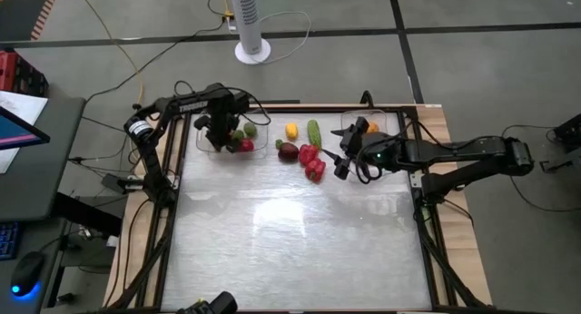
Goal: Sort produce into baskets
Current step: Put the white garlic into the right transparent bin, then put the red apple into the right transparent bin, then put the orange persimmon into the left transparent bin
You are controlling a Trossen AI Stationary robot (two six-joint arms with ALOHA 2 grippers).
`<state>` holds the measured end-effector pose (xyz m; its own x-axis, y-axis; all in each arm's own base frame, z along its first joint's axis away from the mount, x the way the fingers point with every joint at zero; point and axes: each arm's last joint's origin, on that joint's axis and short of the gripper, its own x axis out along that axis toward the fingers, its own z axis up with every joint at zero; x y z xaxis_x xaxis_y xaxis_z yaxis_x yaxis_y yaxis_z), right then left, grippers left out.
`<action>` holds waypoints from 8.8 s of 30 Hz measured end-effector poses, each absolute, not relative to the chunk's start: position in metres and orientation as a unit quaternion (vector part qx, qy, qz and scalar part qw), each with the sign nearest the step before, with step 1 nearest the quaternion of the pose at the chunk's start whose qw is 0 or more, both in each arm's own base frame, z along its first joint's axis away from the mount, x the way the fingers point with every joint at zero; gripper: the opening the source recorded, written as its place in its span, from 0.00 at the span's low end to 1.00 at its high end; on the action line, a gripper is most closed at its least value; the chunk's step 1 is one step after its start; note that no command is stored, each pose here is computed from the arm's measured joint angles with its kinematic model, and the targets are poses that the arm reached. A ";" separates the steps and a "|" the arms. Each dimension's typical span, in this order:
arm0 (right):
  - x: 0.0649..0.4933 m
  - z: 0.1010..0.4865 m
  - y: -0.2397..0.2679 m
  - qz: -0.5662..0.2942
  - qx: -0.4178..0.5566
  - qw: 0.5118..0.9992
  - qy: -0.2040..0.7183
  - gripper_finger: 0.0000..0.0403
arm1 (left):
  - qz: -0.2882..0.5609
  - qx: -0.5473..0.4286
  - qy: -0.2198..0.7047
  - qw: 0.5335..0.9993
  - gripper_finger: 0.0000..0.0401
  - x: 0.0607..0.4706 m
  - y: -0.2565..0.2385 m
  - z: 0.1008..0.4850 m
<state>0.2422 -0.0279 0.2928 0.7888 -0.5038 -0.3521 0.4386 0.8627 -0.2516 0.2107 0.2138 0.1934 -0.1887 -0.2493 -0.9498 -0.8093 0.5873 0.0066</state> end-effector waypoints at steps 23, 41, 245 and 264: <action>0.187 0.309 -0.023 -0.280 -0.037 0.944 0.168 0.79 | 0.218 -0.249 0.513 0.792 0.04 0.316 0.187 0.335; 0.160 0.318 -0.019 -0.298 -0.022 0.947 0.119 0.79 | 0.092 -0.234 0.402 0.881 0.04 0.430 0.191 0.279; 0.148 0.318 0.008 -0.266 -0.047 0.960 0.066 0.79 | 0.126 0.128 0.679 0.712 0.40 0.398 0.173 0.145; 0.148 0.316 0.008 -0.266 -0.050 0.960 0.072 0.79 | 0.115 0.139 0.675 0.716 0.24 0.416 0.156 0.184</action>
